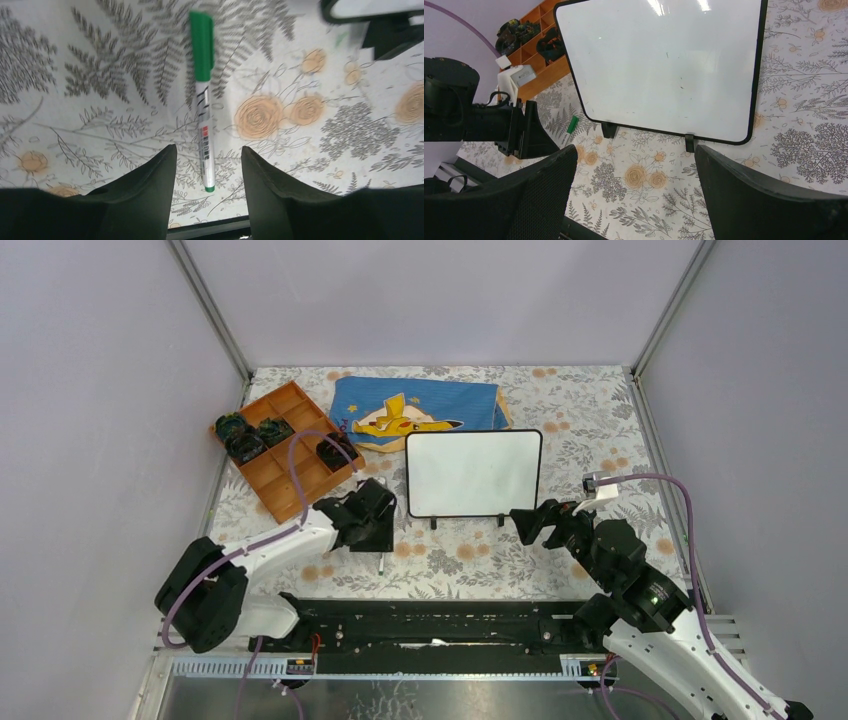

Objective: Write a sentence on the whiteboard
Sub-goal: Open the whiteboard marker at the center of the board.

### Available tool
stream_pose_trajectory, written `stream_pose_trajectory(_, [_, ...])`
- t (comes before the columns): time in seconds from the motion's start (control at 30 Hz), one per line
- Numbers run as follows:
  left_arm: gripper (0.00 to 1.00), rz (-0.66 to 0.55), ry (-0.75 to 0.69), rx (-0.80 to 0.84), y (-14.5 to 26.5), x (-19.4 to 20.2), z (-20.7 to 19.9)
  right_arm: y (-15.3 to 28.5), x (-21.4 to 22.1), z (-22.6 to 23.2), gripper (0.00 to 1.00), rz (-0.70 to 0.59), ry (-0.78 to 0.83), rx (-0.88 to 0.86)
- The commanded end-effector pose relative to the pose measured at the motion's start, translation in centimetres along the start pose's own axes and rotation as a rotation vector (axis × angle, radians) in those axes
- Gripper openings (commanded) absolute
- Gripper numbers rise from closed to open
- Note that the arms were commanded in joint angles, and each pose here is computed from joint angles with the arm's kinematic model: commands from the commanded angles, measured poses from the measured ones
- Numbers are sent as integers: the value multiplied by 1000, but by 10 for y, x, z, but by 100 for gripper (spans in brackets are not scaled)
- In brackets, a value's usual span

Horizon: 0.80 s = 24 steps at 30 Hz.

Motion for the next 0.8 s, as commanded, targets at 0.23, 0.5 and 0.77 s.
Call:
stream_pose_trajectory(0.23, [54,34,-145,1,0,-37,-1,2,-8,2,94,-26,-9,5])
stream_pose_trajectory(0.5, [50,54,-138,-11,-8,-51,6,0,-6,1,94,-23,-7,8])
stream_pose_trajectory(0.77, [50,88,-119,45,-17,-50,-4,-2,-5,1,94,-14,-2,12])
Point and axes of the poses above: each gripper's point midway between its finger pads, its own y axis back along the fingers, its own z axis along the line the jaws close on, x = y × z, the point moved 5 cm from there along y, back along the fingers, and after that the axes turned 4 degrees about y, right-handed, at the moved point
